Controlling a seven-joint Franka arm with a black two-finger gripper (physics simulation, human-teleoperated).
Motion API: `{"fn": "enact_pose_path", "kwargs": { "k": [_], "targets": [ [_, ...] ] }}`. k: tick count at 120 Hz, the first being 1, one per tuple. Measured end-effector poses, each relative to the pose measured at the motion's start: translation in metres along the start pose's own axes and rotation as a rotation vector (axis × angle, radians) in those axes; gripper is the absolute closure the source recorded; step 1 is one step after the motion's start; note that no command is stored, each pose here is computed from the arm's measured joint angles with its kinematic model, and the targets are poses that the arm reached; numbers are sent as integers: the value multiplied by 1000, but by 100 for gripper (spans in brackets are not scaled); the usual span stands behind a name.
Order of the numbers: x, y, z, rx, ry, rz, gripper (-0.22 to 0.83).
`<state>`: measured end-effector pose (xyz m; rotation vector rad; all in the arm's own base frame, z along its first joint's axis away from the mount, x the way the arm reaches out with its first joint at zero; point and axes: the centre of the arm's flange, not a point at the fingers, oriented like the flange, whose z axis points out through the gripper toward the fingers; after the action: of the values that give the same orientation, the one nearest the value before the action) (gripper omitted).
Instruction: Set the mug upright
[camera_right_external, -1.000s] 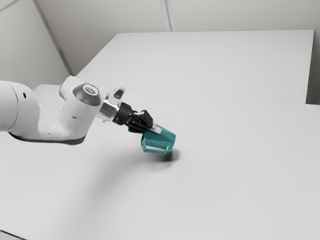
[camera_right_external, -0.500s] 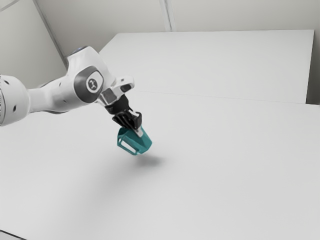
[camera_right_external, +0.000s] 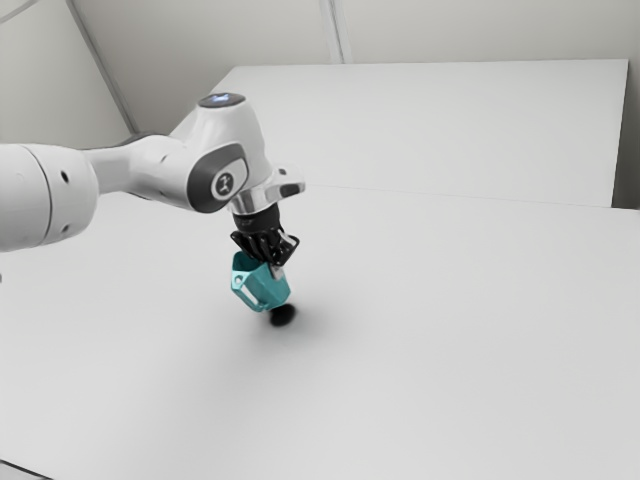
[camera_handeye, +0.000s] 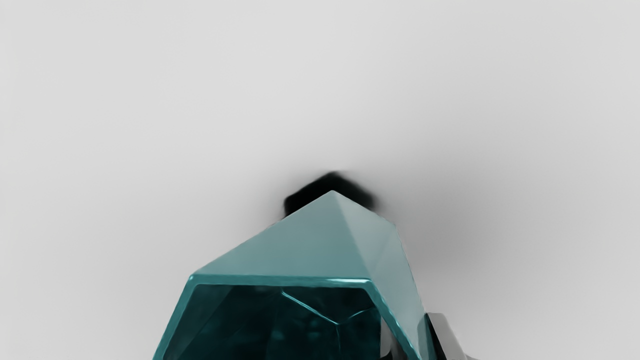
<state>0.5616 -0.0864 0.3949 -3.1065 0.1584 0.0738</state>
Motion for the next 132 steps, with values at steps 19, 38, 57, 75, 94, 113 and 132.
{"fn": "enact_pose_path", "kwargs": {
  "k": [19,38,57,75,94,113,132],
  "targets": [
    [2,-2,15,52,-25,-53,78],
    [7,-3,26,82,-35,-102,74],
    [11,-3,36,99,-46,-135,43],
    [12,-3,35,102,-40,-165,23],
    [14,-1,15,99,-7,-192,11],
    [10,2,-15,86,36,-212,5],
    [5,2,-86,55,118,-224,2]
  ]
}}
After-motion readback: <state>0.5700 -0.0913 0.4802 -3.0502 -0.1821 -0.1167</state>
